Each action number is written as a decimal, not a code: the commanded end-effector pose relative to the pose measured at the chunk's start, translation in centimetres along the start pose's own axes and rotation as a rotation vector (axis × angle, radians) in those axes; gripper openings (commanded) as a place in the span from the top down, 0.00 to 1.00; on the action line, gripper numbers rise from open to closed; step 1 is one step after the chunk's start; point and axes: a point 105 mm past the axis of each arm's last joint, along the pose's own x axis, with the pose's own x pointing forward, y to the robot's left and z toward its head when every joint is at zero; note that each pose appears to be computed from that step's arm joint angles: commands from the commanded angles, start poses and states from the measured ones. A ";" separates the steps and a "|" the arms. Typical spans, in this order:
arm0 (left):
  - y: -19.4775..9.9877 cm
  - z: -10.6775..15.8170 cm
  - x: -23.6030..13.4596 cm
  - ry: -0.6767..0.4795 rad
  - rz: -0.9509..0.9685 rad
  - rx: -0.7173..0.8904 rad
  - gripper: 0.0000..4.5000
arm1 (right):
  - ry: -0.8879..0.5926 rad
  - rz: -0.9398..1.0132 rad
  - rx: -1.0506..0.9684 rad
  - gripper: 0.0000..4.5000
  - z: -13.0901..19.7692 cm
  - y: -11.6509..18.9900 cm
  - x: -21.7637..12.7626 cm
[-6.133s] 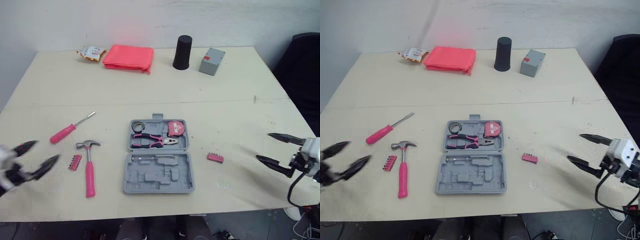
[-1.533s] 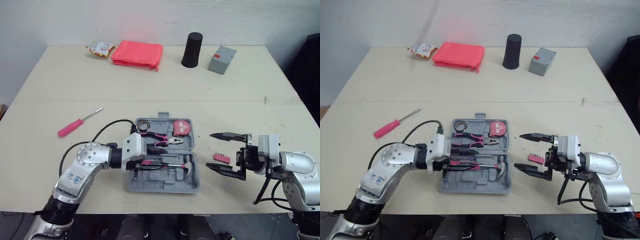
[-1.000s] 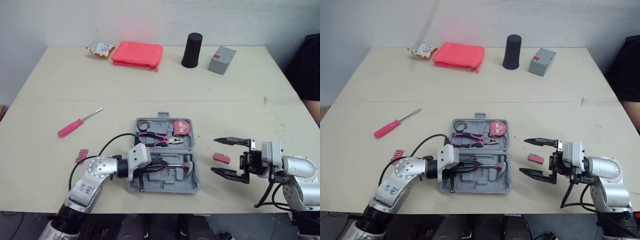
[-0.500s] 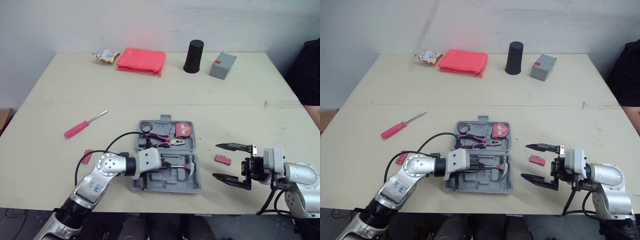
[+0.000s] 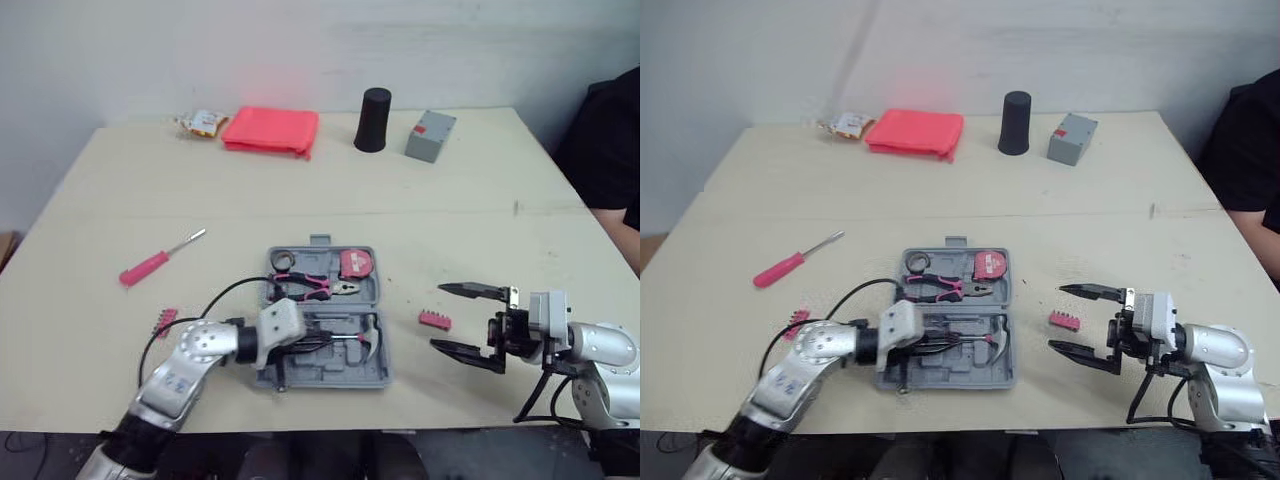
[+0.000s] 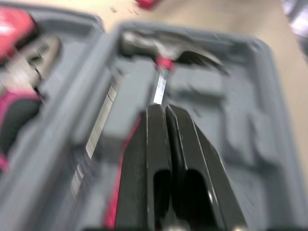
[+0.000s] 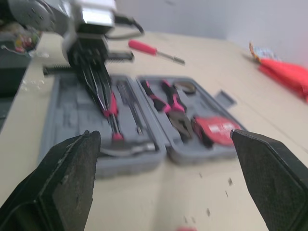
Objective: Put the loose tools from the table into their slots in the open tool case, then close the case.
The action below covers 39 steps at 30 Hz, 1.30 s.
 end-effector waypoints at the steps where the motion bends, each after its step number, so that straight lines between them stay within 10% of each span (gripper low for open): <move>1: 1.4 2.8 -3.1 -0.072 0.111 0.089 0.99 | 0.046 -0.028 -0.071 0.00 1.2 -1.0 -2.5; 11: 2.2 0.3 -19.4 0.051 0.738 0.027 0.02 | 0.292 -0.324 -0.125 0.00 0.1 -4.4 -12.0; 16: -0.9 -5.0 -33.4 0.168 1.304 -0.223 0.02 | 0.382 -0.536 0.019 0.00 -1.6 -5.4 -16.1; 22: -5.3 -7.7 -39.9 0.233 1.565 -0.369 0.02 | 0.447 -0.636 -0.077 0.00 -1.4 -6.2 -17.9; 39: -2.5 -3.8 -29.2 0.062 1.355 -0.292 0.02 | 0.089 -0.131 -0.133 0.00 0.5 -4.7 -4.2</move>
